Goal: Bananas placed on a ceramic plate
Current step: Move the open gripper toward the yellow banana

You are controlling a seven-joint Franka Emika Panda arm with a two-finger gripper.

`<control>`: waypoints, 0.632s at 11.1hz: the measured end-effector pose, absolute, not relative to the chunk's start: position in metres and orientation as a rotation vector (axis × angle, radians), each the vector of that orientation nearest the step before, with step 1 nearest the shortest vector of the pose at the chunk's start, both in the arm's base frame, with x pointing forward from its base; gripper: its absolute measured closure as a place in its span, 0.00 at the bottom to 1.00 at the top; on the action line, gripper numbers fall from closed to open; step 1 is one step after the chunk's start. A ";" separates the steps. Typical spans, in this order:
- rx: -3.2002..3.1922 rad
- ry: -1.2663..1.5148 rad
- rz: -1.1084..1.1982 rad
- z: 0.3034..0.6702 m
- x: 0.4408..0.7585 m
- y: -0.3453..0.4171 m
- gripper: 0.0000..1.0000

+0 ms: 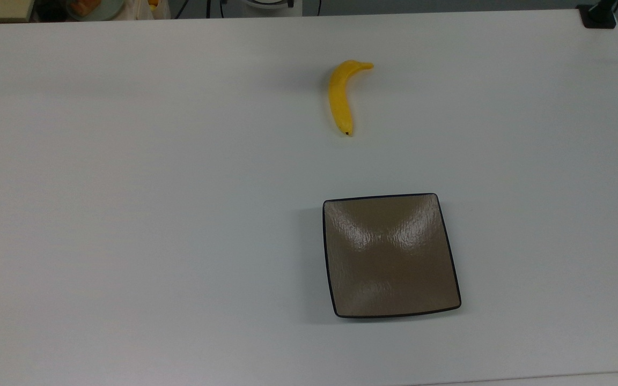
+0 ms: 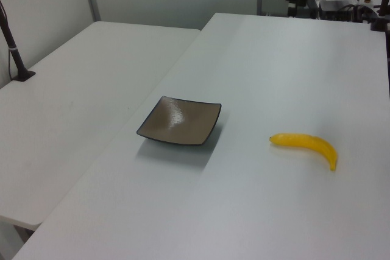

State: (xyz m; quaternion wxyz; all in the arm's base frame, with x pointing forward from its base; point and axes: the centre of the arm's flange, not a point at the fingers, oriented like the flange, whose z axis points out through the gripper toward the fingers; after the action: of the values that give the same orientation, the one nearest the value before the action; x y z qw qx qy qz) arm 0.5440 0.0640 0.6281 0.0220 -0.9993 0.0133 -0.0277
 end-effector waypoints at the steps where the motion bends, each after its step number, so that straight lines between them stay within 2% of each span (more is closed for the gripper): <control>1: -3.094 0.048 -0.106 0.619 0.554 0.063 0.00; 7: -3.098 0.051 -0.081 0.611 0.557 0.063 0.00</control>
State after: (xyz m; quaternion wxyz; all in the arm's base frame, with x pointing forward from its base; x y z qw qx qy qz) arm 0.5572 0.0629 0.6105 0.0212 -0.9993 0.0164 -0.0262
